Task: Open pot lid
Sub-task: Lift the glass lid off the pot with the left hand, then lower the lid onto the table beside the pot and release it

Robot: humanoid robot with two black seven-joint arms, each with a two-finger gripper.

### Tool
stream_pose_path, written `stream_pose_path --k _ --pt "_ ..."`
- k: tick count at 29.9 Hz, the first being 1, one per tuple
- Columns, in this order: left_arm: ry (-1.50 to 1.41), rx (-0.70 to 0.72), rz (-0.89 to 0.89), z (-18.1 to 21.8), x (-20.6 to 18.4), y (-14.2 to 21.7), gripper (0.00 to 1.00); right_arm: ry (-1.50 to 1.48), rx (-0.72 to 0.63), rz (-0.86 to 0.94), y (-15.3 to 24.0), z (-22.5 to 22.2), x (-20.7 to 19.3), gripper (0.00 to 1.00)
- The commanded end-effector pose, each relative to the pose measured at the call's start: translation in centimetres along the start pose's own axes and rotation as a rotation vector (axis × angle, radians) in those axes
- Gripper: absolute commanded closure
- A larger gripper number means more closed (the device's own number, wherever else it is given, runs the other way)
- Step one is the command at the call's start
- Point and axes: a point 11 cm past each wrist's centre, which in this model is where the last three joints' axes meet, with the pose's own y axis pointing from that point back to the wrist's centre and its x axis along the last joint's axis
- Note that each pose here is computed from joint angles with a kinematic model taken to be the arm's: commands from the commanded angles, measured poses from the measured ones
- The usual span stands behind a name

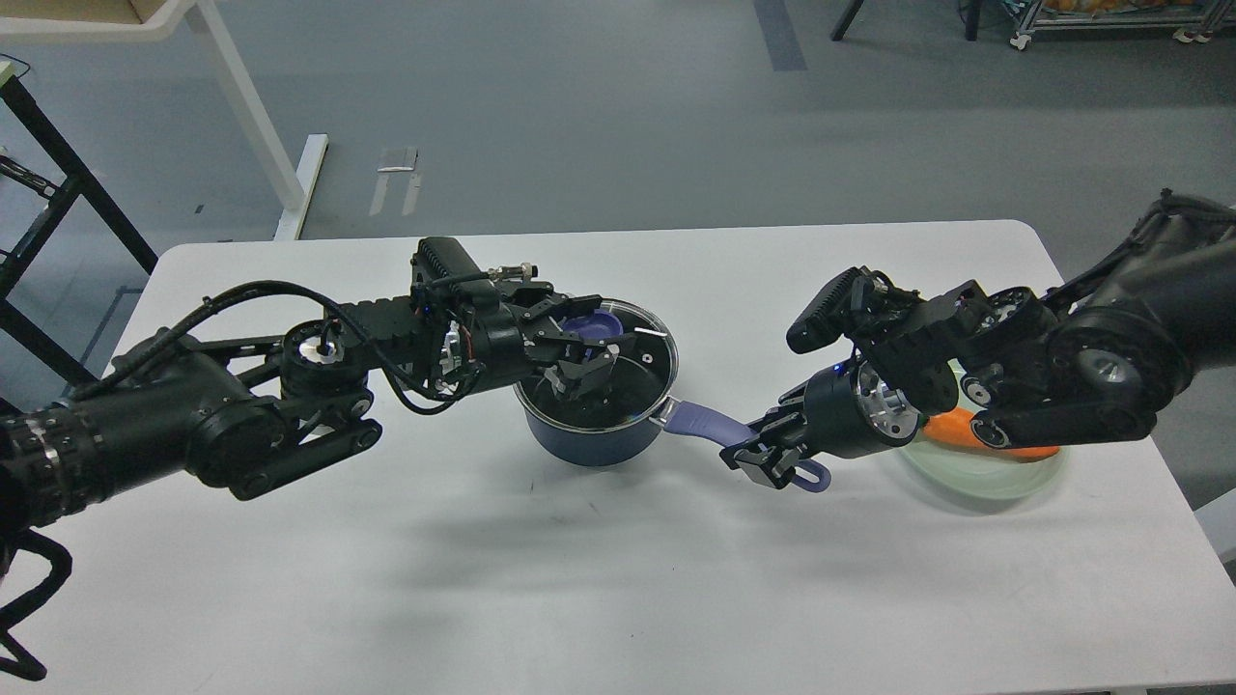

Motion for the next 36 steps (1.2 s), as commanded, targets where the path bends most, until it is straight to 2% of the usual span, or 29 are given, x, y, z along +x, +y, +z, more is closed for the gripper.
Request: stream_pose_path --k 1,6,10,15,18,22,25,31,36 --pt "-0.003 -0.002 0.011 0.0 0.4 0.0 0.52 -0.002 0.002 0.007 0.0 0.0 0.2 0.78" --pt "-0.011 0.013 0.018 -0.7 0.9 0.9 0.52 -0.004 0.002 0.009 0.1 0.0 0.2 0.78" --pt "-0.026 0.033 0.045 -1.8 2.9 2.5 0.52 -0.005 0.001 0.01 0.1 0.0 0.2 0.78" --pt "0.03 0.129 0.086 -5.2 4.7 6.5 0.52 -0.005 0.003 0.01 0.1 0.0 0.2 0.78" --pt "0.053 0.197 0.083 -7.5 4.3 9.8 0.52 -0.005 0.003 0.01 0.1 0.0 0.2 0.78" --pt "0.069 0.251 0.044 -9.6 2.2 13.8 0.52 -0.005 0.003 0.01 0.1 0.0 0.2 0.78" --pt "0.128 0.279 -0.014 -9.9 -1.8 16.1 0.52 -0.005 0.003 0.01 0.1 0.0 0.2 0.78" --pt "0.159 0.342 -0.045 -10.4 -7.0 18.8 0.52 -0.001 0.011 0.017 -0.1 -0.3 0.5 0.78" --pt "0.168 0.411 -0.076 -11.8 -9.6 20.6 0.52 -0.003 0.011 0.019 0.0 -0.2 0.5 0.78"
